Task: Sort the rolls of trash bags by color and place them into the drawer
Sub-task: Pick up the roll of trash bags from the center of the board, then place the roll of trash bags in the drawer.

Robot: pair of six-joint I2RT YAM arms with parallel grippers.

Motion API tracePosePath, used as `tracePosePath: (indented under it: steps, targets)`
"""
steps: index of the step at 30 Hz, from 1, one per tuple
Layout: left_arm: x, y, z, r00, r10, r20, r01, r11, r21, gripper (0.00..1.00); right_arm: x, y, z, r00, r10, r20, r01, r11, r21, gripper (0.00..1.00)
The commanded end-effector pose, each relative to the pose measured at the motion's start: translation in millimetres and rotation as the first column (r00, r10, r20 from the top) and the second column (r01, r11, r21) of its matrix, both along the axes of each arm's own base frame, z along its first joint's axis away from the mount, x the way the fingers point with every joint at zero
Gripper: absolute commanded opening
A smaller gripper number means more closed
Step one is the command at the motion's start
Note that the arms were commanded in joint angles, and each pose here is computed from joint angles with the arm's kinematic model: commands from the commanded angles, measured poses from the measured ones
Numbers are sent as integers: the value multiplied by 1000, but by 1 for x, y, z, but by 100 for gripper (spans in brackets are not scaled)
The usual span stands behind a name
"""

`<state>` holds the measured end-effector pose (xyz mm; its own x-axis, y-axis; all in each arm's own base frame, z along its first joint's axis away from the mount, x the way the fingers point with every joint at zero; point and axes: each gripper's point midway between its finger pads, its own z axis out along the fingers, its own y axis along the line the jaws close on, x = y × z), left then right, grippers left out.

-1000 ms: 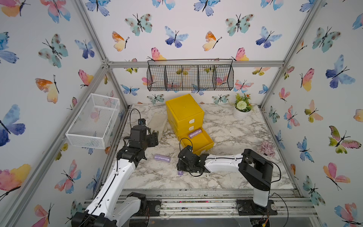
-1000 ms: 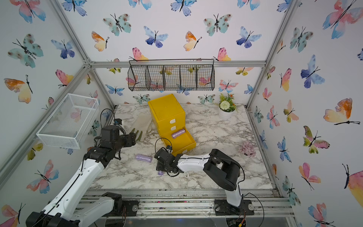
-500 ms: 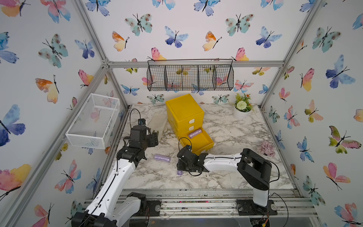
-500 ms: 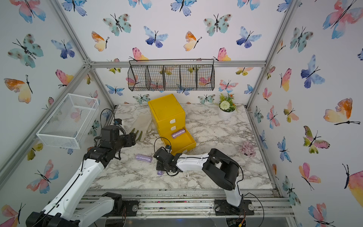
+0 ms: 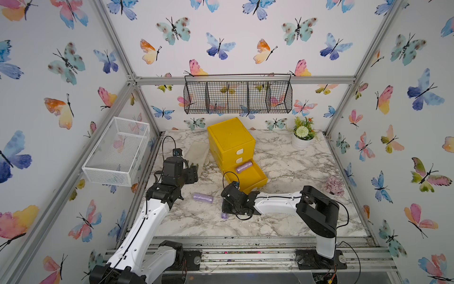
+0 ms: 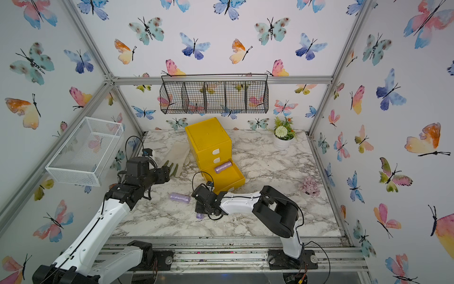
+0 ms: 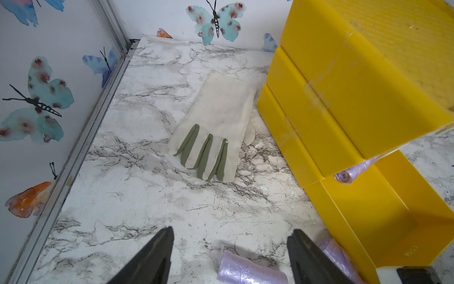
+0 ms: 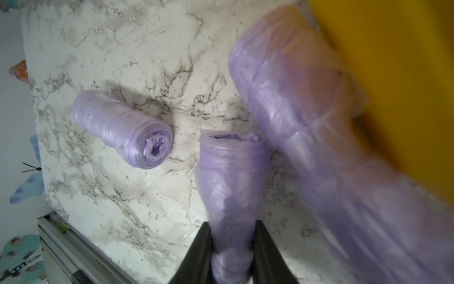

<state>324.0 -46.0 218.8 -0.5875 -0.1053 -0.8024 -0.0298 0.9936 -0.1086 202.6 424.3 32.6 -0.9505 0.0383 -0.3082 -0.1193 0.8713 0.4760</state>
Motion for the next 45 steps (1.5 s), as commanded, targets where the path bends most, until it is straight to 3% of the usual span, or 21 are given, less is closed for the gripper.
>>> tracePosePath:
  steps: [1, 5, 9, 13, 17, 23, 30, 45]
  targets:
    - [0, 0, 0, 1000, -5, 7, 5, 1000, -8, 78, 3, 10, 24, 998, 23, 52, -25, 999, 38, 23]
    - [0, 0, 0, 1000, -6, 6, 6, 1000, -10, 78, -2, 24, 78, 986, 61, 155, -84, 986, 147, 21]
    - [0, 0, 0, 1000, -7, 9, 7, 1000, -12, 78, 7, 17, 146, 962, 14, 273, -80, 969, 233, 21]
    - [0, 0, 0, 1000, -7, 8, 7, 1000, -13, 78, 21, -3, 195, 923, -79, 377, -25, 964, 264, 21]
    - [0, -1, 0, 1000, -8, 7, 8, 1000, -13, 78, 44, -30, 216, 901, -157, 404, 56, 966, 251, 21]
    - [0, 0, 0, 1000, -7, 7, 7, 1000, -13, 78, 83, -76, 210, 886, -289, 362, 198, 943, 270, 21]
    - [0, -1, 0, 1000, -10, 7, 10, 1000, -15, 78, 119, -110, 172, 884, -386, 263, 319, 910, 264, 22]
    - [0, -1, 0, 1000, -13, 8, 13, 1000, -19, 78, 164, -119, 95, 883, -457, 106, 429, 878, 213, 24]
